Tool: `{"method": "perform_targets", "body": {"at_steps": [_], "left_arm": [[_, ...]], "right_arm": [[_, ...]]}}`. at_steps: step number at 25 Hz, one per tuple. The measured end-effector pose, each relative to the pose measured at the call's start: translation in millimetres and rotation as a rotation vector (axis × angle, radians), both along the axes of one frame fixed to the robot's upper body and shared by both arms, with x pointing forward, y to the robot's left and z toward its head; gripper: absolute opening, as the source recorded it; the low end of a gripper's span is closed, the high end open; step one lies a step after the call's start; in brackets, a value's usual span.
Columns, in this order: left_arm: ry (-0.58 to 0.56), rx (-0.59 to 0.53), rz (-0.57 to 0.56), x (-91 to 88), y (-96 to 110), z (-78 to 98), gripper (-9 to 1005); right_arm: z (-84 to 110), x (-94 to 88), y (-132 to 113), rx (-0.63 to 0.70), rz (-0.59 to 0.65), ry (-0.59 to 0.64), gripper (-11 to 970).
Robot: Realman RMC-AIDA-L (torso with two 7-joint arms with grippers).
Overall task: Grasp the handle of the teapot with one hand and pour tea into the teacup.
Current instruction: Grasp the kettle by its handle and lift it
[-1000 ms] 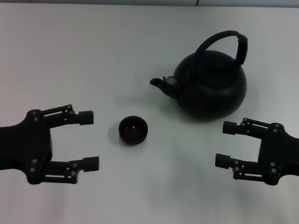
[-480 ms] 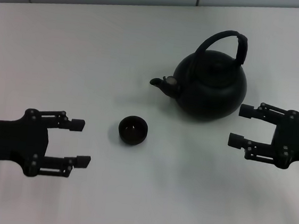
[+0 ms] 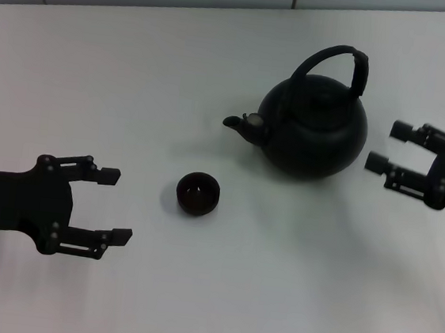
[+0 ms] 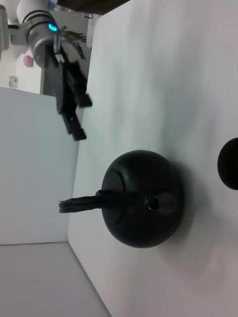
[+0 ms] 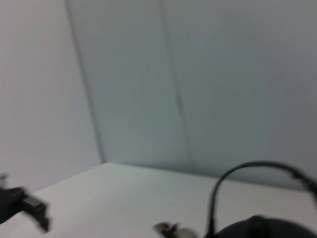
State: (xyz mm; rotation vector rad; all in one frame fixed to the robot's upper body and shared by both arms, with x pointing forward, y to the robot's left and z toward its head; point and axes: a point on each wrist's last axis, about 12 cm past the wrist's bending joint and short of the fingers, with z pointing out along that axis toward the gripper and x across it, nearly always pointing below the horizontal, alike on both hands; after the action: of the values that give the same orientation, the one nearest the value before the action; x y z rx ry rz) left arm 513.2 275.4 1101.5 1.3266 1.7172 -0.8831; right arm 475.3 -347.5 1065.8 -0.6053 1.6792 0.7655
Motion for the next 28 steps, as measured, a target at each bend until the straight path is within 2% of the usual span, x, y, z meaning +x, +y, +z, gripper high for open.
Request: {"method": "perform_targets", "body": {"at_steps": [5, 12, 28], "left_arm": [[-0.006, -0.001, 0.0, -0.7, 0.1, -0.6, 870], [-0.011, -0.001, -0.016, -3.0, -1.7, -3.4, 870], [-0.004, -0.006, -0.004, -1.9, -1.7, -5.2, 870]], "right_arm": [[-3.4, 6.4, -2.0, 0.001, -0.067, -0.023, 784], [-11.2, 26.6, -0.4, 0.015, -0.229, -0.064, 784], [-14.4, 68.6, 26.1, -0.02, -0.258, -0.036, 784]]}}
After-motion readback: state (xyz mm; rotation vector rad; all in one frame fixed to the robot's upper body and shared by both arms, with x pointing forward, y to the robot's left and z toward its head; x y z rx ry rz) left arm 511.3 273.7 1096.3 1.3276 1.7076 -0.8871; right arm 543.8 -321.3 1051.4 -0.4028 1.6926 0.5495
